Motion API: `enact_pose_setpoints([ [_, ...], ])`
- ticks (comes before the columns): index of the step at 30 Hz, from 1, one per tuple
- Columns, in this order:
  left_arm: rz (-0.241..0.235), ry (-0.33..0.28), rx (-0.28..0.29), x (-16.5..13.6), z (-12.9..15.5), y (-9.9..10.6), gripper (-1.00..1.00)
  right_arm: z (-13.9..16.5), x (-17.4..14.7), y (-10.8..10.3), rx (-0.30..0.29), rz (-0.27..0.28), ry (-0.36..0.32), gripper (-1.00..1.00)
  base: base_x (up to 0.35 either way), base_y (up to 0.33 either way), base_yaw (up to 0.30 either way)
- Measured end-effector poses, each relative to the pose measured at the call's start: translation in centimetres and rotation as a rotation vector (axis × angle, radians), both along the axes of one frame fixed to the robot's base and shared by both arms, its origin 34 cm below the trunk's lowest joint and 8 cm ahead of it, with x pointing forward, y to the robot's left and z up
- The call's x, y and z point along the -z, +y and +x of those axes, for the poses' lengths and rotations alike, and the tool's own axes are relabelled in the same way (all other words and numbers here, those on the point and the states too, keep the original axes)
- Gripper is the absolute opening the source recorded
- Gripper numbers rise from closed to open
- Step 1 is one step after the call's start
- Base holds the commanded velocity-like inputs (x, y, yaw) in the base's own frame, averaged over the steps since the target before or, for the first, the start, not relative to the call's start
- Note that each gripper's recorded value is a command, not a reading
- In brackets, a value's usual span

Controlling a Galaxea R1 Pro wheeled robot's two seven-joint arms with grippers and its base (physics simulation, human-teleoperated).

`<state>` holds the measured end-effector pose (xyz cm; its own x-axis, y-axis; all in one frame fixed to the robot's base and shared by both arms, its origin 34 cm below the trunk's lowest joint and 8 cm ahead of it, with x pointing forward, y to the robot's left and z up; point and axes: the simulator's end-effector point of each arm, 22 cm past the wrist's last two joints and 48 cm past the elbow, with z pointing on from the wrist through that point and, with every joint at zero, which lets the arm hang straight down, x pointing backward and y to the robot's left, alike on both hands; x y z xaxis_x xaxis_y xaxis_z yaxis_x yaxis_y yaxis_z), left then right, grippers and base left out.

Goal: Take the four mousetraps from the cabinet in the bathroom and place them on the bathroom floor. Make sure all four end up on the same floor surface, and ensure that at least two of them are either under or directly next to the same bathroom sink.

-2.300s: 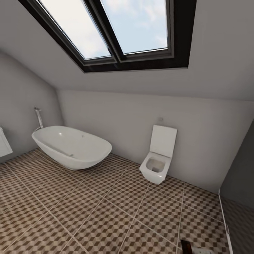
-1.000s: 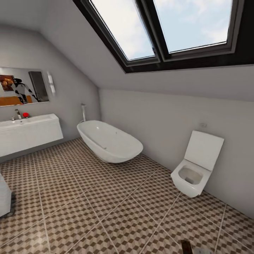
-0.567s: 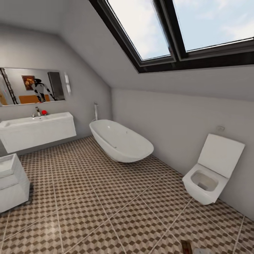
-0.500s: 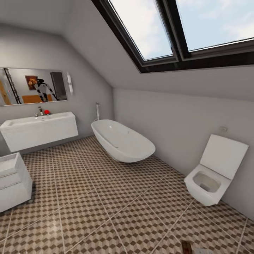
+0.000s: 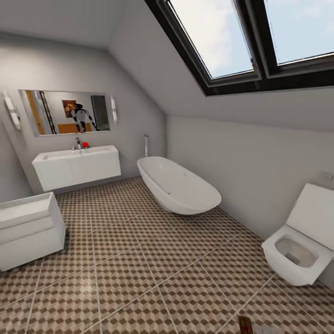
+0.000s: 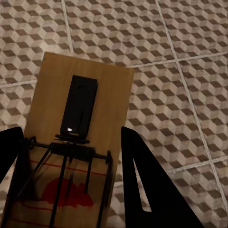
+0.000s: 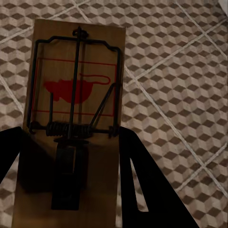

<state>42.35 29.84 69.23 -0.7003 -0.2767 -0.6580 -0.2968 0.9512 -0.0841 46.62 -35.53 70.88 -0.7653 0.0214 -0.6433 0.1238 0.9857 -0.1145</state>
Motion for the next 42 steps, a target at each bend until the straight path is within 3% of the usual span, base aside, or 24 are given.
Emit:
enact_pose_setpoints([
  [14, 0.001, 0.000, -0.002, -0.01, 0.00, 0.13, -1.00, 0.00, 0.00, 0.00, 0.000, 0.000, 0.000, -1.00, 0.000, 0.000, 0.214],
  [29, 0.001, 0.000, -0.002, -0.01, 0.00, 0.12, -1.00, 0.01, 0.01, 0.11, -0.005, 0.002, 0.000, -1.00, 0.004, 0.000, 0.014],
  [42, 0.002, 0.000, -0.004, -0.03, -0.05, 0.23, -1.00, 0.01, -0.03, 0.12, -0.007, 0.003, -0.001, -1.00, 0.292, 0.000, 0.059],
])
